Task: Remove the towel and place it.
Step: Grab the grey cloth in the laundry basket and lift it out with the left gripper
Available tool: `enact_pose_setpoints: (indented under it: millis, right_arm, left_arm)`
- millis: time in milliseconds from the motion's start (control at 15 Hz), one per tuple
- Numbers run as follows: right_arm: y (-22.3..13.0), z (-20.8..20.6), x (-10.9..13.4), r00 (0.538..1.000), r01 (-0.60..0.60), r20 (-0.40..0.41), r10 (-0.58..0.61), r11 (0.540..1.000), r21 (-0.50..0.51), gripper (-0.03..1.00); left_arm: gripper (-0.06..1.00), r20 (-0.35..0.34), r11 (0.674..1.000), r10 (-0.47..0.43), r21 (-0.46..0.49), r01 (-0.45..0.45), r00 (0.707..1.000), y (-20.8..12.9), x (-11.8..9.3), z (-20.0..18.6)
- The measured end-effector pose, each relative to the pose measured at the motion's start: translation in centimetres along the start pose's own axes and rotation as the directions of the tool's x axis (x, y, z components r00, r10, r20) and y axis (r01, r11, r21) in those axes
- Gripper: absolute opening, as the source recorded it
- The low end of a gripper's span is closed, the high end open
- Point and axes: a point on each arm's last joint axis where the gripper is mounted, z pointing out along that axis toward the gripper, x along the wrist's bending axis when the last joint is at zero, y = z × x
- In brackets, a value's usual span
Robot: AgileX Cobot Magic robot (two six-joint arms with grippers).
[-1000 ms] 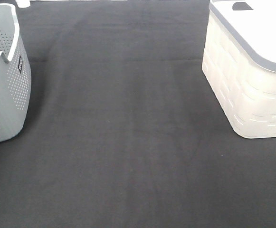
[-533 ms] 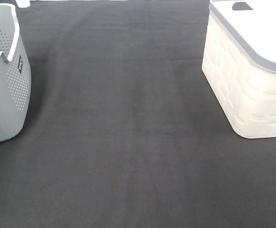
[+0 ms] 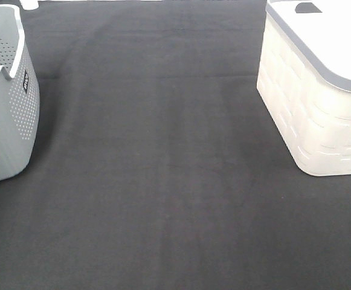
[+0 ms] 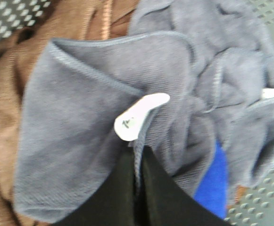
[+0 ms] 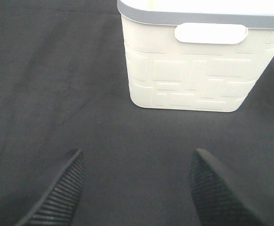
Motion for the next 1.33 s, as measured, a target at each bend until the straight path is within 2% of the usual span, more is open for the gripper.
enact_pose_setpoints:
  millis: [267, 467, 600, 733, 800, 933, 1133, 1333]
  right_arm:
    - [0.0, 0.0, 0.0, 1.000, 0.000, 0.000, 0.000, 1.000, 0.000, 0.65]
    - [0.0, 0.0, 0.0, 1.000, 0.000, 0.000, 0.000, 1.000, 0.000, 0.65]
    - [0.0, 0.0, 0.0, 1.000, 0.000, 0.000, 0.000, 1.000, 0.000, 0.65]
    - [0.0, 0.0, 0.0, 1.000, 0.000, 0.000, 0.000, 1.000, 0.000, 0.65]
    - [0.0, 0.0, 0.0, 1.000, 0.000, 0.000, 0.000, 1.000, 0.000, 0.65]
    - [0.0, 0.0, 0.0, 1.000, 0.000, 0.000, 0.000, 1.000, 0.000, 0.65]
    - [0.0, 0.0, 0.0, 1.000, 0.000, 0.000, 0.000, 1.000, 0.000, 0.65]
    - [0.0, 0.0, 0.0, 1.000, 0.000, 0.000, 0.000, 1.000, 0.000, 0.65]
  left_arm:
    - [0.00, 0.069, 0.999, -0.034, 0.005, 0.034, 0.997, 0.0, -0.6, -0.9]
    - [0.00, 0.157, 0.996, -0.012, -0.087, 0.026, 0.987, 0.9, -1.2, -4.5]
    - [0.00, 0.239, 0.983, -0.001, -0.178, 0.045, 0.971, 1.6, -1.7, -7.8]
    - [0.00, 0.310, 0.970, -0.005, -0.230, 0.080, 0.951, 2.0, -2.0, -10.0]
    - [0.00, 0.375, 0.955, -0.009, -0.271, 0.119, 0.927, 2.3, -2.2, -12.1]
    - [0.00, 0.453, 0.923, 0.027, -0.354, 0.152, 0.891, 2.6, -2.4, -15.3]
    - [0.00, 0.526, 0.826, 0.194, -0.544, 0.152, 0.828, 2.9, -2.8, -20.3]
    - [0.00, 0.553, 0.726, 0.352, -0.670, 0.152, 0.755, 2.2, -4.4, -24.3]
